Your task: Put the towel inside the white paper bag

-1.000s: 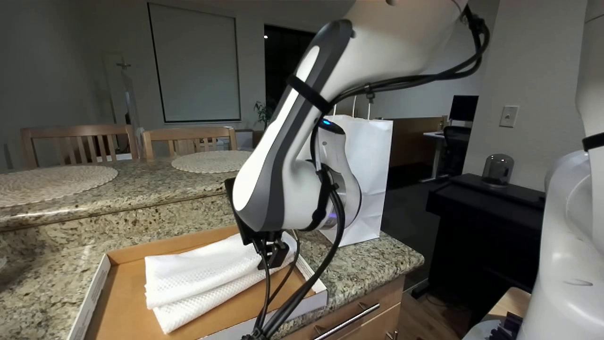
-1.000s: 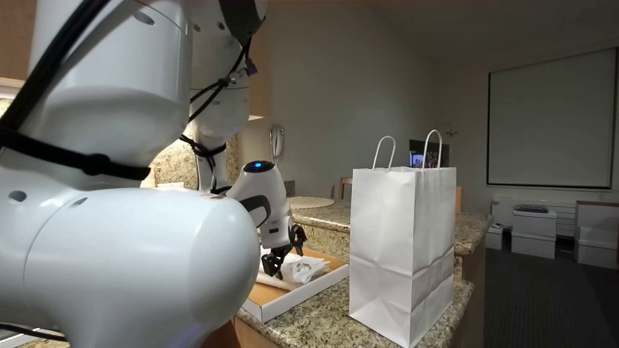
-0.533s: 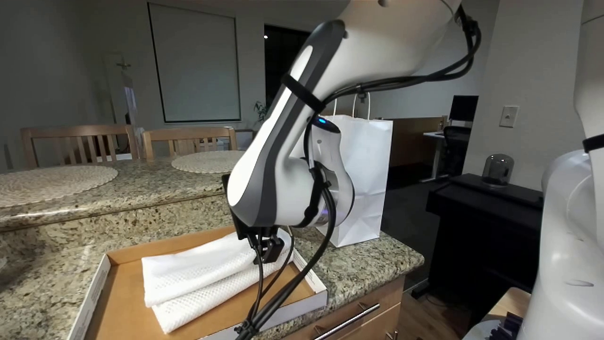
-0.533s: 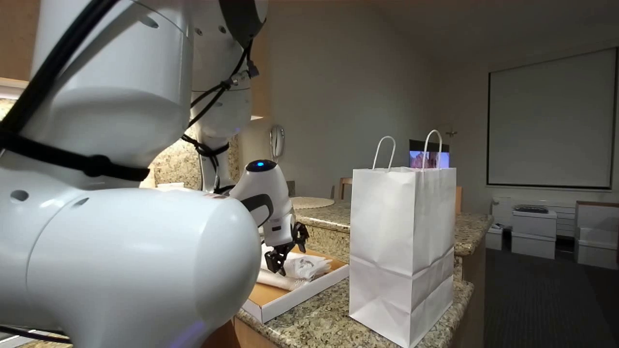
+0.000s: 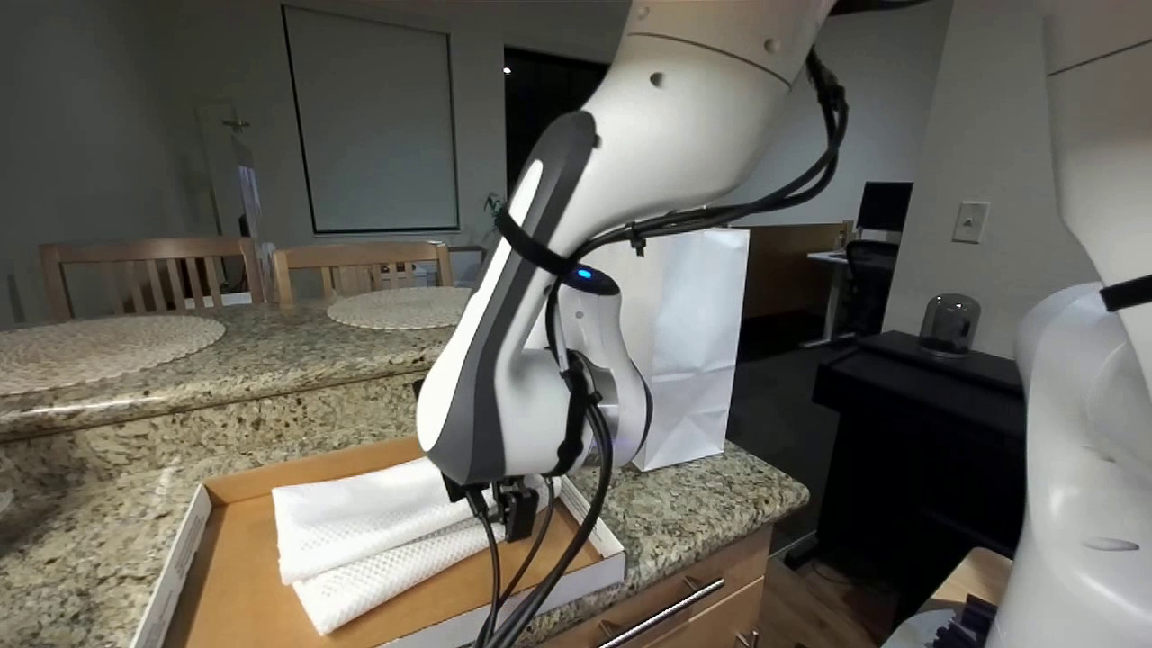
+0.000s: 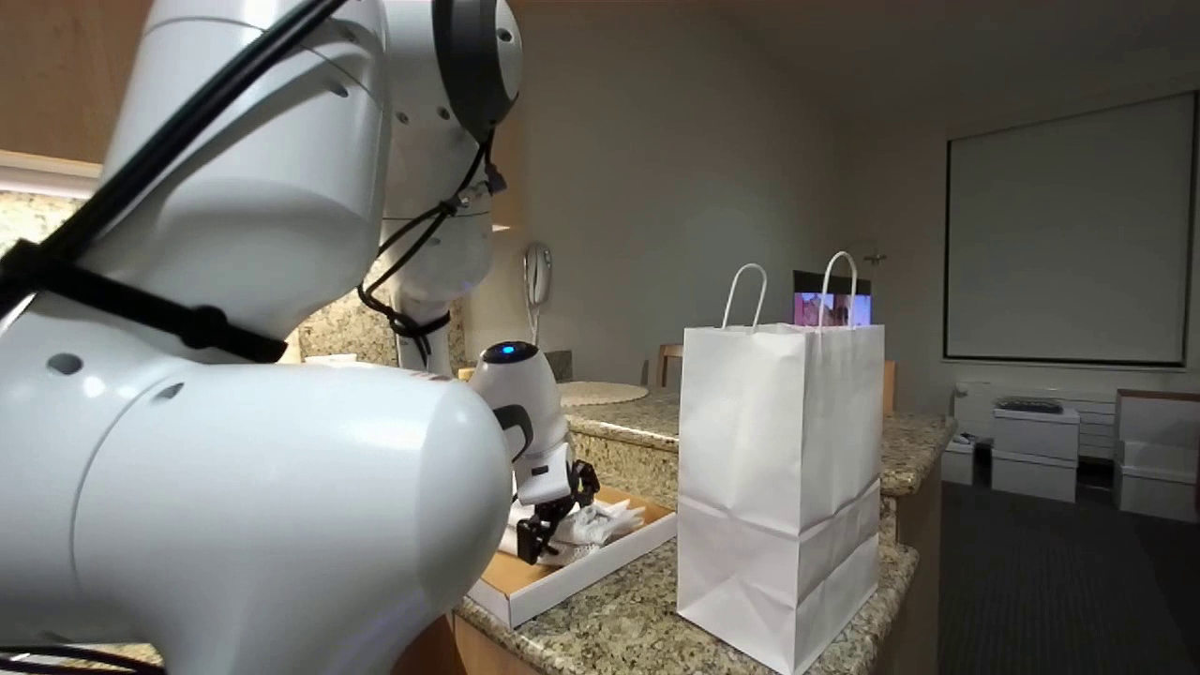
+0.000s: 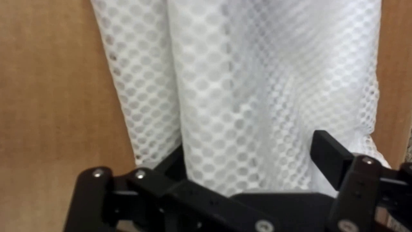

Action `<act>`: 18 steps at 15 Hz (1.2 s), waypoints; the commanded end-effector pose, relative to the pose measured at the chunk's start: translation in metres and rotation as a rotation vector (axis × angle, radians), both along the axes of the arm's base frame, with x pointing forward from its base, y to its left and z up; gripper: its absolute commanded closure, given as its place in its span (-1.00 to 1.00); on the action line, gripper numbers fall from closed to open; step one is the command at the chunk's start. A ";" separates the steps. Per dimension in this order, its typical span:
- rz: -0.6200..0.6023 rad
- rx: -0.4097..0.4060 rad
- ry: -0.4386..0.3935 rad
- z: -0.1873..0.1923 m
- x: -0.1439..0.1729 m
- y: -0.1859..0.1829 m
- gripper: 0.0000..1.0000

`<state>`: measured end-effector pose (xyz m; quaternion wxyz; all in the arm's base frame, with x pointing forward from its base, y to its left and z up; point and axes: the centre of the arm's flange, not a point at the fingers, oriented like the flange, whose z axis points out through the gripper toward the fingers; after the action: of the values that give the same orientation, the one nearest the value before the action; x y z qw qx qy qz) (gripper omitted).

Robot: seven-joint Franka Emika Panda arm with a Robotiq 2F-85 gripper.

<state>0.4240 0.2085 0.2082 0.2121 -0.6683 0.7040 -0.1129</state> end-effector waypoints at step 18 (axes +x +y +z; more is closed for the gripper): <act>0.456 0.100 0.295 0.068 0.031 -0.003 0.88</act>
<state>0.4522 0.2154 0.2680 0.1765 -0.7870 0.5911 0.0094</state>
